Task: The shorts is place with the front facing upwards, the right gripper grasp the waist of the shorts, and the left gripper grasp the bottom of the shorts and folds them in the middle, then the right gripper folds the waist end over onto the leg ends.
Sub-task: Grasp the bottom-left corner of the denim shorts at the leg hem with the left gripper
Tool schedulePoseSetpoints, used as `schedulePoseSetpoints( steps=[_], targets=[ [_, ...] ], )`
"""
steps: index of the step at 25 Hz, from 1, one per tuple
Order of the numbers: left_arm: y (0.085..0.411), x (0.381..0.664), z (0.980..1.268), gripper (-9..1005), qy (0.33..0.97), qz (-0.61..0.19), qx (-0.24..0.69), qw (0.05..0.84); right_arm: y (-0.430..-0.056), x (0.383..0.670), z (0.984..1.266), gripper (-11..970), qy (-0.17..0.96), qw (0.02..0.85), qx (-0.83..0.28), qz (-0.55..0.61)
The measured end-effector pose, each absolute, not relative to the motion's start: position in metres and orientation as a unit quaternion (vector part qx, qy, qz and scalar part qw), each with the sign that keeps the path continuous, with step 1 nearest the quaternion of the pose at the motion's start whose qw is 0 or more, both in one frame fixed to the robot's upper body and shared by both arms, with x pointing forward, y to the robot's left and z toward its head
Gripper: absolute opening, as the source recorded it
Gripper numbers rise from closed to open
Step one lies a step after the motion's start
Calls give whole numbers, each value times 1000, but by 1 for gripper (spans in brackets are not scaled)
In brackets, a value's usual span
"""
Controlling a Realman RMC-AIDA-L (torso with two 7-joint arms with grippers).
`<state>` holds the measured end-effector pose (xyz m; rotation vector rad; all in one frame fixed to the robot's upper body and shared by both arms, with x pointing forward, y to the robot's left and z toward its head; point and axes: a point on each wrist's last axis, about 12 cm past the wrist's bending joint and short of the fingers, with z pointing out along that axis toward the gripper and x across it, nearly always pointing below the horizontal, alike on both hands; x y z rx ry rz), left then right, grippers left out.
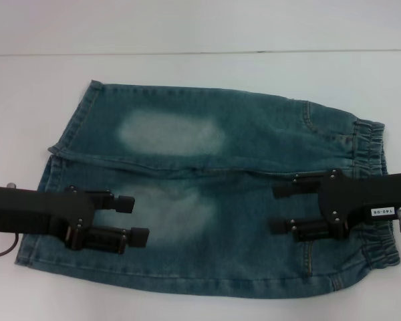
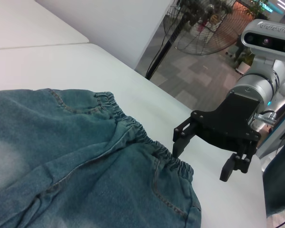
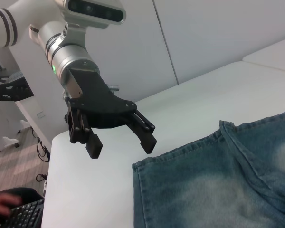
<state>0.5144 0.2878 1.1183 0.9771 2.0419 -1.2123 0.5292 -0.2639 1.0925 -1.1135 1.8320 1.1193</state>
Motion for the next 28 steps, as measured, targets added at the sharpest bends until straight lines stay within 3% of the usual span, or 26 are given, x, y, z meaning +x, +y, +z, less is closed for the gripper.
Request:
schedulePoseSetpoints(
  steps=[18, 28],
  targets=[
    [292, 514, 1118, 885, 773, -450, 350, 278, -264, 529, 1092, 772, 709, 353, -430, 434],
    [336, 527, 1133, 885, 881, -388, 173, 210, -264, 529, 1092, 772, 709, 353, -429, 434]
  ],
)
